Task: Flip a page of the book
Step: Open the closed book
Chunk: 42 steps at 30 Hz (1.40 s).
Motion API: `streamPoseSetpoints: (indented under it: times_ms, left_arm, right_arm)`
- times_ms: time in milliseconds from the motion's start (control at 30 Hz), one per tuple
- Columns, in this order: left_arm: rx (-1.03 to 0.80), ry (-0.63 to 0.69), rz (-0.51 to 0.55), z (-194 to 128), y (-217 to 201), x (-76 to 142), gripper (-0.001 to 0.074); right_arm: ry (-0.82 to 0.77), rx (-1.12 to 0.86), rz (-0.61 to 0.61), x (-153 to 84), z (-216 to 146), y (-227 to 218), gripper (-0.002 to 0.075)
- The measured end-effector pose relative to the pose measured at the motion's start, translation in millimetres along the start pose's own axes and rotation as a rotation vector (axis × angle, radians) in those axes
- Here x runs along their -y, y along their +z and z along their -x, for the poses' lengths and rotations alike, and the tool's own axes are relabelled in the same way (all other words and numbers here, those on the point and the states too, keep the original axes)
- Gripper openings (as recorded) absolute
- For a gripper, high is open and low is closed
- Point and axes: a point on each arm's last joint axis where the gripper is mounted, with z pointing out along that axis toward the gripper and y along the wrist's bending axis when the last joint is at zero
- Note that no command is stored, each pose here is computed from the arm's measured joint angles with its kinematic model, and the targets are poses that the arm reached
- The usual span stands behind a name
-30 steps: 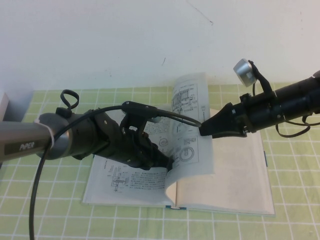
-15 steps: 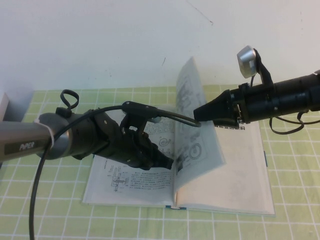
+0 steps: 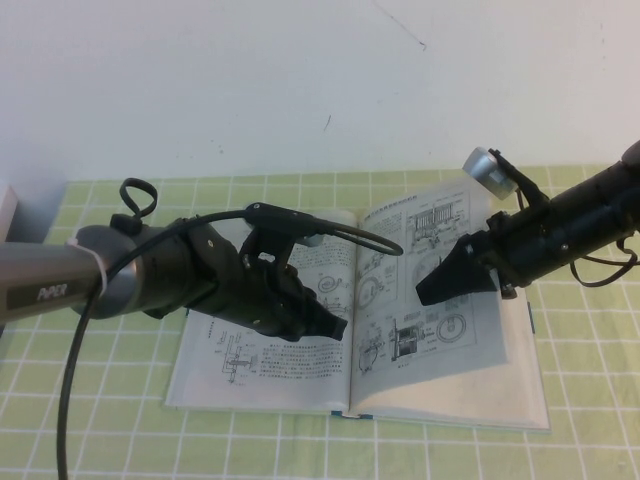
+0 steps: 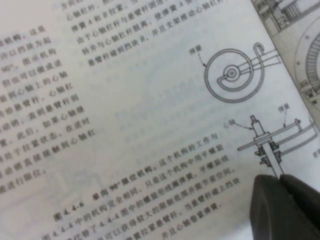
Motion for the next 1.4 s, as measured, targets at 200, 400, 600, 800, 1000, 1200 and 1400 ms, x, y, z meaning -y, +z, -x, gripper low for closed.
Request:
streamPoseSetpoints:
  times_ms: [200,400,600,800,1000,1200,1400]
  left_arm:
    - [0.021,0.055,-0.042,9,-27,12,-0.0004]
    - [0.107,0.157,-0.09,20,-90,35,-0.0004]
    - [0.109,0.27,-0.153,-7,-116,74,-0.0004]
    - [0.128,0.479,-0.2,-35,-109,129,-0.0004]
    - [0.228,0.646,-0.22,-51,-103,173,-0.0004]
    - [0.239,0.672,-0.156,-56,-65,176,-0.0004]
    - [0.247,0.664,-0.081,-60,-30,169,-0.0004]
  right_arm:
    - [0.013,0.028,0.022,-2,3,0,0.0351]
    - [0.037,0.085,0.067,-7,8,-1,0.0354]
    - [0.044,0.116,0.091,-9,11,-1,0.0355]
    - [0.047,0.133,0.104,-10,12,-2,0.0355]
    - [0.054,0.149,0.116,-11,14,-2,0.0355]
    - [0.056,0.151,0.126,-12,14,-2,0.0355]
    - [0.052,0.143,0.137,-13,13,-2,0.0355]
